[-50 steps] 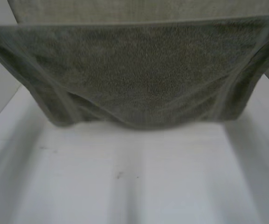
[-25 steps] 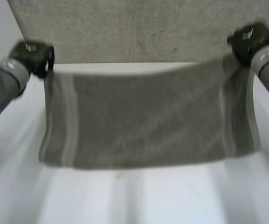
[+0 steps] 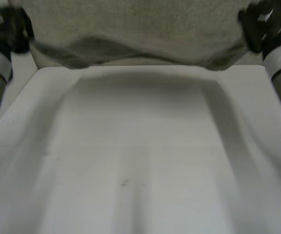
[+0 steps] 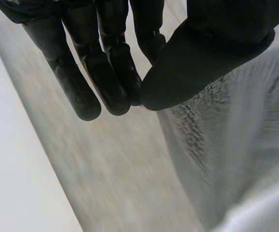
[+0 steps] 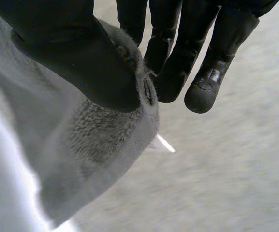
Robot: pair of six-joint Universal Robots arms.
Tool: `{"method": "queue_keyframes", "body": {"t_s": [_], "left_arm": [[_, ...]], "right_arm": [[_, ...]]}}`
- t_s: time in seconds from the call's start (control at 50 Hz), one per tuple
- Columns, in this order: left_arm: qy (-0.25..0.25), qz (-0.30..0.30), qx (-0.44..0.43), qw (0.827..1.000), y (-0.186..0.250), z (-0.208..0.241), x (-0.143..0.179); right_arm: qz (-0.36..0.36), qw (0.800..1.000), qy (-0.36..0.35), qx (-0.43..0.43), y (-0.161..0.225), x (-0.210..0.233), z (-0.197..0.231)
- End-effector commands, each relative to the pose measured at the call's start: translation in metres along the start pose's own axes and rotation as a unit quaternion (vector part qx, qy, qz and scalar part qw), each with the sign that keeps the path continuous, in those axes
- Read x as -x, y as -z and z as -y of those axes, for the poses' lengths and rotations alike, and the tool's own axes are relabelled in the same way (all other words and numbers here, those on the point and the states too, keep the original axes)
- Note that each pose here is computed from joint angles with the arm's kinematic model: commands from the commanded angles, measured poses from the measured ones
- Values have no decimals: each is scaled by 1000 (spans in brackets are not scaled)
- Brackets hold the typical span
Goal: Fold the towel.
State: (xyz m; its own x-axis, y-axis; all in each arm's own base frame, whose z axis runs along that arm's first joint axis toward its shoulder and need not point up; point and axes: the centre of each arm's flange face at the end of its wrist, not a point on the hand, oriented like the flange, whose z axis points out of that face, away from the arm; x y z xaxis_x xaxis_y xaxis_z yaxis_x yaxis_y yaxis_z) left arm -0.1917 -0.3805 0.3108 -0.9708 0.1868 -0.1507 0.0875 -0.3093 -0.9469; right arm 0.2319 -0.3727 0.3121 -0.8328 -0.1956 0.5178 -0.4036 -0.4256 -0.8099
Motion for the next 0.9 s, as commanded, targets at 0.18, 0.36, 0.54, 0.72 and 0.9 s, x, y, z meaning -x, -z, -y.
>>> {"method": "queue_keyframes", "body": {"t_s": [0.18, 0.36, 0.54, 0.72, 0.9], "left_arm": [[-49, -85, 236, 967, 93, -145, -26], [-141, -66, 235, 960, 122, -103, 2], [-148, -32, 250, 956, 166, -36, 21], [-136, -81, 209, 965, 170, -15, 11], [-136, -113, 184, 967, 118, -58, 0]], "right_arm": [[158, 969, 26, 186, 63, 80, -141], [172, 959, 69, 216, 93, 50, -98], [244, 906, 45, 342, 151, 17, -46], [209, 925, 79, 308, 140, -3, -28], [178, 935, 36, 305, 96, 20, -89]]}}
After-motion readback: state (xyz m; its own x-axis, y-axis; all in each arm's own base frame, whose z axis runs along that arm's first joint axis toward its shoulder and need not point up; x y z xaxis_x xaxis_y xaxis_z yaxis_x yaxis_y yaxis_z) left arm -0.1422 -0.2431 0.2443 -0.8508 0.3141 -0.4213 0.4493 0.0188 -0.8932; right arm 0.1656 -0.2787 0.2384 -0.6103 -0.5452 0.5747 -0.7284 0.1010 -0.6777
